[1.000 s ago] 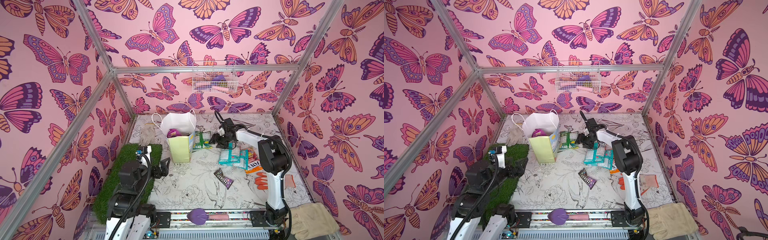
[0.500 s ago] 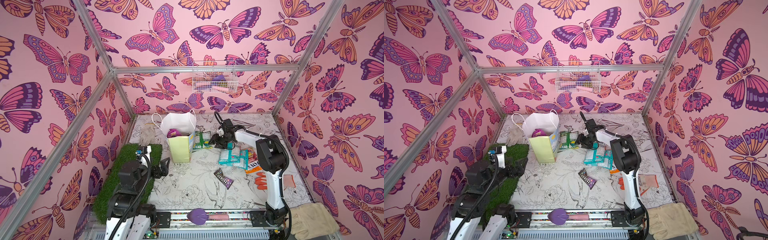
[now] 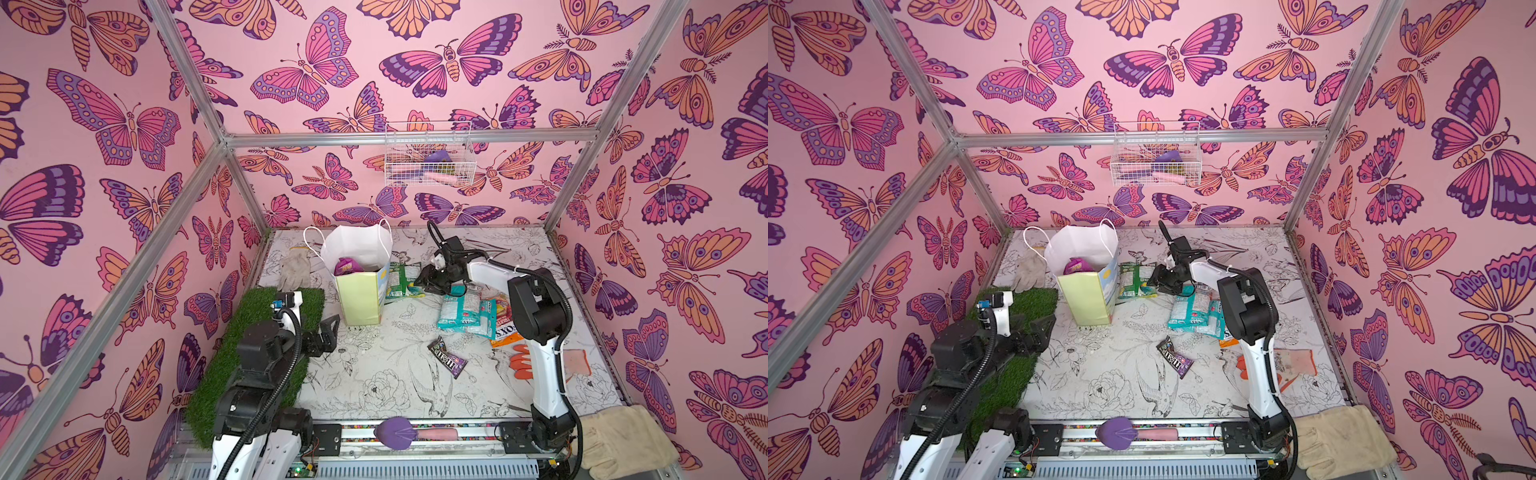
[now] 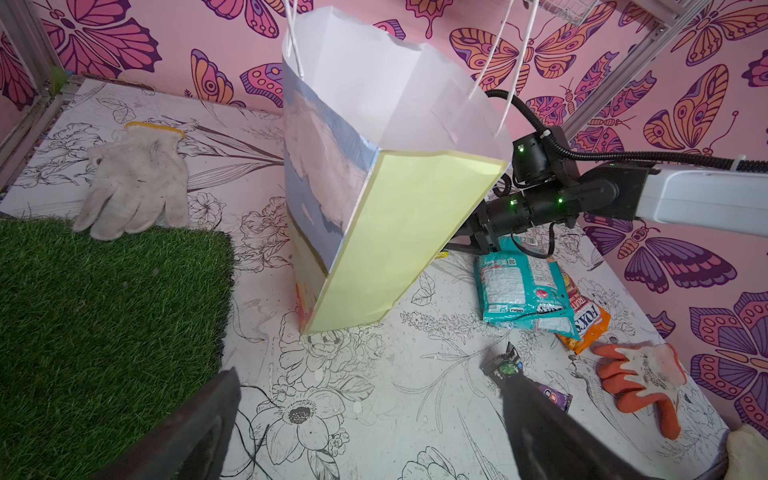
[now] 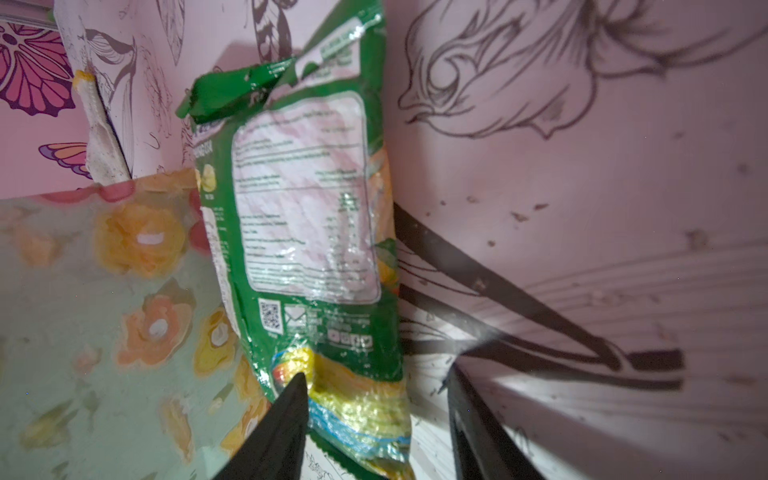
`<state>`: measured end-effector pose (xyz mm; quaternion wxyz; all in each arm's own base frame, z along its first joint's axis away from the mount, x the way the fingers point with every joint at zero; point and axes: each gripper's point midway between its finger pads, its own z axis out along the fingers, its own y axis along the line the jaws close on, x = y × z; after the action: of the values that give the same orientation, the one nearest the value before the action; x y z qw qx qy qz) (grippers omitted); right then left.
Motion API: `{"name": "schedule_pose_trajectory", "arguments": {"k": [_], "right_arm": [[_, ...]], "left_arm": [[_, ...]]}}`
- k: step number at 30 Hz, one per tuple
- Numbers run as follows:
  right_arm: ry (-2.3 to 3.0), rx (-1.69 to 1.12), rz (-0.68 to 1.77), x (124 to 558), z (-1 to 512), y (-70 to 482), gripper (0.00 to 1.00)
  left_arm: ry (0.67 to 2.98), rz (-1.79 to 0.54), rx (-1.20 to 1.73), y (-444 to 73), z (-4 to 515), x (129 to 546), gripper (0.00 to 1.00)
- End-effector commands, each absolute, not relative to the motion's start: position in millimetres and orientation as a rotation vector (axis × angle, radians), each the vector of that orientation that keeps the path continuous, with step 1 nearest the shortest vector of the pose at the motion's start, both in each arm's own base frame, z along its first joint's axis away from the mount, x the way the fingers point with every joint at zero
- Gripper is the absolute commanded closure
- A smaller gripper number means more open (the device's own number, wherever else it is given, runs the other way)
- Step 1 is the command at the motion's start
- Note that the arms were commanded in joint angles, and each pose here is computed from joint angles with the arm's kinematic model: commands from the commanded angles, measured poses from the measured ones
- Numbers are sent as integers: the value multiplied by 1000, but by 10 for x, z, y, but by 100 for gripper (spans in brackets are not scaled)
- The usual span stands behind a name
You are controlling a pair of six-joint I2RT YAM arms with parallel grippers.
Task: Place the snacks into the paper bag
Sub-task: 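Lower the right gripper onto the green Fox's snack bag beside the paper bag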
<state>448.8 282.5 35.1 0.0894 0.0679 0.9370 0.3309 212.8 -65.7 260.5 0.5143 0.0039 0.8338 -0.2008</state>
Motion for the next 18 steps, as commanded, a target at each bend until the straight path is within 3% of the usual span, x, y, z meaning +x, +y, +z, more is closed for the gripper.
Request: {"name": "schedule_pose_trajectory", "arguments": {"k": [1, 11, 18], "right_arm": [[2856, 240, 935, 4416, 68, 2816, 46], [2884, 241, 921, 4339, -86, 2792, 64], [2881, 222, 920, 4307, -49, 2778, 88]], "left_arm": [[2036, -475, 22, -666, 2501, 2116, 0], [2035, -475, 20, -664, 2499, 2114, 0], [2035, -474, 19, -662, 2501, 2115, 0]]}}
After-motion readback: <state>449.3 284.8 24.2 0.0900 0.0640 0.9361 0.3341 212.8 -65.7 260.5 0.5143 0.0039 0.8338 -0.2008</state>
